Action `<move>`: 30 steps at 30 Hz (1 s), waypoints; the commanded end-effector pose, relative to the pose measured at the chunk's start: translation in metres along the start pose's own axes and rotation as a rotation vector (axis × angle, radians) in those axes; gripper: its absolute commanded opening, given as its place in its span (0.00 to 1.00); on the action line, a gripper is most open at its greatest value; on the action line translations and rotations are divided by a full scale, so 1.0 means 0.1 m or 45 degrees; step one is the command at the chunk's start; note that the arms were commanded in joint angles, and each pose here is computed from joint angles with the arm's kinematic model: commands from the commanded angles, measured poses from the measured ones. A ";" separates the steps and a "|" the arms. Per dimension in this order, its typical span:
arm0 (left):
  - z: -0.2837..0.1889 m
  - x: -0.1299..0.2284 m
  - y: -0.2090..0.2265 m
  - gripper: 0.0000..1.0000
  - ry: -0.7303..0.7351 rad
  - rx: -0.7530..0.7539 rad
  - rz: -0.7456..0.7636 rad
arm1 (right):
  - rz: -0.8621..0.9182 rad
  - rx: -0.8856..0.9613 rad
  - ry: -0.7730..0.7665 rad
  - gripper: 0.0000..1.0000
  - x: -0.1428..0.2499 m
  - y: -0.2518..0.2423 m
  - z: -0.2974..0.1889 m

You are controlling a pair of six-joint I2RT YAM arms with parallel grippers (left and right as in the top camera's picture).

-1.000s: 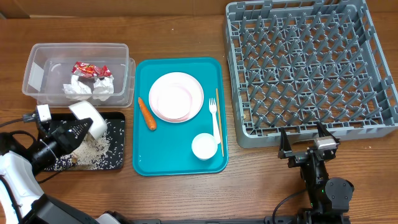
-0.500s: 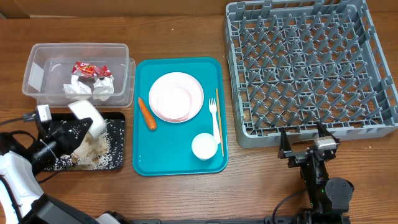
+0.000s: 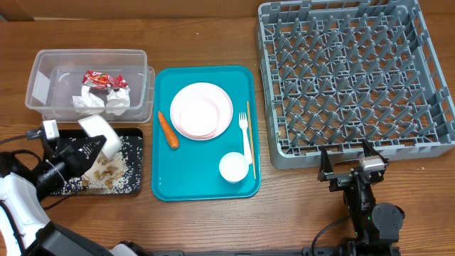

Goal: Sort waste into correct bins and load items into the dishwasher
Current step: 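Tilt the bowl with the left gripper to dump rice onto the black tray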

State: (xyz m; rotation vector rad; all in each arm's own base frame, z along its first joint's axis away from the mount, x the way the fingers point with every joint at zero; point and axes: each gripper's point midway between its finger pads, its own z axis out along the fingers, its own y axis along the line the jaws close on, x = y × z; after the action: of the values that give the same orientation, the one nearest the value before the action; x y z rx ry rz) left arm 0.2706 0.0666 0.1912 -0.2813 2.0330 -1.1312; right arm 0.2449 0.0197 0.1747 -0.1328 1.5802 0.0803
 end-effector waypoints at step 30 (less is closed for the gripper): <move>0.02 -0.18 -0.14 0.04 -0.157 0.185 0.155 | 0.008 0.001 -0.007 1.00 0.01 -0.01 0.00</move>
State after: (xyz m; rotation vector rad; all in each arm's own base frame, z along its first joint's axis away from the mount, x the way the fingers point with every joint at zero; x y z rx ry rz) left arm 0.2805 0.0726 0.1997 -0.1464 1.9287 -1.0677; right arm 0.2449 0.0197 0.1748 -0.1325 1.5798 0.0805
